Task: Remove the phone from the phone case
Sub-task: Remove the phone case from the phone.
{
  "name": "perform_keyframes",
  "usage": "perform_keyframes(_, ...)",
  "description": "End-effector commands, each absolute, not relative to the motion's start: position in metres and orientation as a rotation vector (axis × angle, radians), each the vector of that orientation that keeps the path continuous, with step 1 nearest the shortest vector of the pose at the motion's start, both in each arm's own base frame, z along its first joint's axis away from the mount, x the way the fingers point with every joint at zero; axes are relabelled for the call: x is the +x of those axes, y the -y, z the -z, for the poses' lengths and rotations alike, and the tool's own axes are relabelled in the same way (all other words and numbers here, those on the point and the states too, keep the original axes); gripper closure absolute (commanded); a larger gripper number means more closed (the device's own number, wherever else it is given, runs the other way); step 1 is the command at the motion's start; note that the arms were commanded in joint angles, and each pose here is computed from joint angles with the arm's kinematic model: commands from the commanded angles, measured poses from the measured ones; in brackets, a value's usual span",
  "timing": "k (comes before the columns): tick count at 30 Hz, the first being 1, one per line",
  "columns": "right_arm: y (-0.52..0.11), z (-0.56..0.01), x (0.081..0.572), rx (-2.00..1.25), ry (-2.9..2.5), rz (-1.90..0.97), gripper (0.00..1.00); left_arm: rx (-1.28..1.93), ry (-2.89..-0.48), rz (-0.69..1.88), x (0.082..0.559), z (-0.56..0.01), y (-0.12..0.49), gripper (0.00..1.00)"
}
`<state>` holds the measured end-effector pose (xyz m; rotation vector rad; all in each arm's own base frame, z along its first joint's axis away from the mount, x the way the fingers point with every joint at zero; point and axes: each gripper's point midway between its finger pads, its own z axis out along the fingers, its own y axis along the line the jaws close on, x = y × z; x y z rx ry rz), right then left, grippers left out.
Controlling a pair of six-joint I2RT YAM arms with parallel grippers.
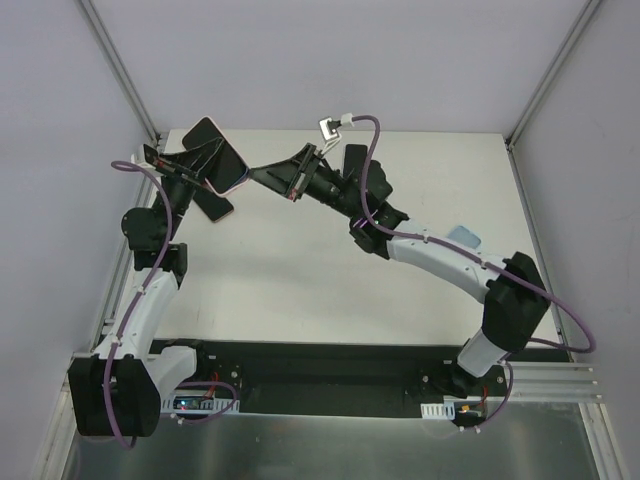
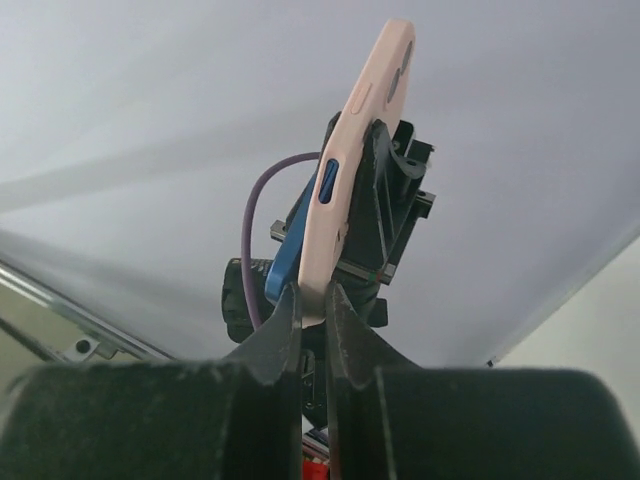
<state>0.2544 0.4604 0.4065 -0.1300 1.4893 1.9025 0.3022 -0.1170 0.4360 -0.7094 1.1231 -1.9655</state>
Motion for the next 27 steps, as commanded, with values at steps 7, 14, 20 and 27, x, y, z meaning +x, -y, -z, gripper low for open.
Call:
perform_keyframes(7,-0.478,-0.206,0.236,-0.206,-2.341,-1.379,0.86,-0.206,-1.255,2.379,0.174,-0.508,0.164,1.00)
perform_keyframes(14,-0.483,-0.212,0.237,-0.221,-2.354,-1.366,0.80,-0.166,-1.303,2.334,0.173,-0.502,0.169,1.00)
perform_keyframes(20,-0.487,-0.220,0.240,-0.204,-2.328,-1.394,0.78,-0.132,-1.316,2.311,0.170,-0.500,0.171,1.00)
perform_keyframes(27,-0.506,-0.249,0.238,-0.226,-2.241,-1.546,0.68,-0.140,-1.337,2.299,0.173,-0.487,0.172,1.00)
